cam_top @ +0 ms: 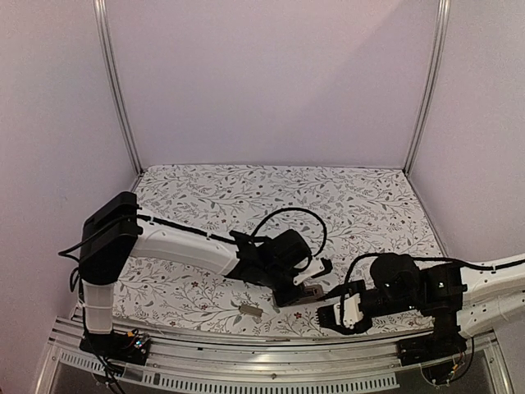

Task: Load the batteries into the remote control
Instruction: Place the battery cover on the remote control without the battery cover.

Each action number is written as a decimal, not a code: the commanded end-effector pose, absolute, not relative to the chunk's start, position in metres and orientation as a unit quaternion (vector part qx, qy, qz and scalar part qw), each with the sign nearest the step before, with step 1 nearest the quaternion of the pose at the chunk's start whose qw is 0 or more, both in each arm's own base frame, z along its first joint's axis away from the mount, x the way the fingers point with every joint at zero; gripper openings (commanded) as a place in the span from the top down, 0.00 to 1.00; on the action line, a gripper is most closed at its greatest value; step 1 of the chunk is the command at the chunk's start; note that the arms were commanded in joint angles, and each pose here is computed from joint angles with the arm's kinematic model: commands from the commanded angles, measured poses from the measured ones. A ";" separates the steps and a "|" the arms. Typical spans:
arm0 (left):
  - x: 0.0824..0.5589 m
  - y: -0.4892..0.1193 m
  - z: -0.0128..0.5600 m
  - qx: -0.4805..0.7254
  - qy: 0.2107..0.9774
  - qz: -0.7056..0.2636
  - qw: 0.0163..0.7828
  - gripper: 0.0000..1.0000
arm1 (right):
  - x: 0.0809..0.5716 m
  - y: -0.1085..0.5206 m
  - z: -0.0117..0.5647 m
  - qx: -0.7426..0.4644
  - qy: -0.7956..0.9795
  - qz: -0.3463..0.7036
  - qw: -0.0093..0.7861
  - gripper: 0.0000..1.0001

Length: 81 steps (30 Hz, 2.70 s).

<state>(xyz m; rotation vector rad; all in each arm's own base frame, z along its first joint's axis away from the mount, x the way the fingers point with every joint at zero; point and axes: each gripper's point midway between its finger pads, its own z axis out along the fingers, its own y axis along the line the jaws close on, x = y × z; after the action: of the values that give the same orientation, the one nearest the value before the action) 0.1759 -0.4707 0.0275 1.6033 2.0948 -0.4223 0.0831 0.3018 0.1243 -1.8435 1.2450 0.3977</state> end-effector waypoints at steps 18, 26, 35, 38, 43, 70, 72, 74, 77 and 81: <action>0.148 -0.435 -0.036 0.613 0.754 -0.192 0.141 1.00 | 0.147 0.300 0.043 -0.738 0.532 0.019 0.415 0.41; 0.153 -0.434 -0.035 0.608 0.756 -0.198 0.139 1.00 | 0.162 0.302 0.040 -0.727 0.542 0.036 0.420 0.45; 0.152 -0.440 -0.032 0.607 0.751 -0.216 0.140 1.00 | 0.165 0.307 0.034 -0.718 0.559 0.053 0.412 0.49; 0.152 -0.440 -0.033 0.609 0.750 -0.218 0.138 1.00 | 0.168 0.309 0.032 -0.717 0.563 0.050 0.409 0.51; 0.153 -0.438 -0.033 0.608 0.751 -0.220 0.136 1.00 | 0.172 0.315 0.028 -0.720 0.564 0.046 0.402 0.53; 0.173 -0.443 -0.008 0.592 0.753 -0.228 0.175 0.85 | 0.174 0.299 0.001 -0.750 0.564 0.000 0.347 0.67; 0.175 -0.444 -0.002 0.590 0.752 -0.229 0.182 0.79 | 0.174 0.298 0.001 -0.748 0.565 -0.001 0.347 0.67; 0.176 -0.446 0.004 0.590 0.750 -0.232 0.188 0.74 | 0.175 0.298 0.001 -0.747 0.566 -0.003 0.348 0.67; 0.178 -0.446 0.009 0.589 0.749 -0.234 0.193 0.71 | 0.176 0.297 0.001 -0.745 0.570 -0.006 0.347 0.67; 0.178 -0.445 0.016 0.589 0.747 -0.239 0.197 0.65 | 0.176 0.297 0.001 -0.742 0.574 -0.004 0.348 0.67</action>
<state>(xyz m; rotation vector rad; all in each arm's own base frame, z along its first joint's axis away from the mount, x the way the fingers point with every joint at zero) 0.1766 -0.4690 0.0288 1.6285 2.0186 -0.7446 0.1750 0.3140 0.0243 -1.8608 1.4134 0.0578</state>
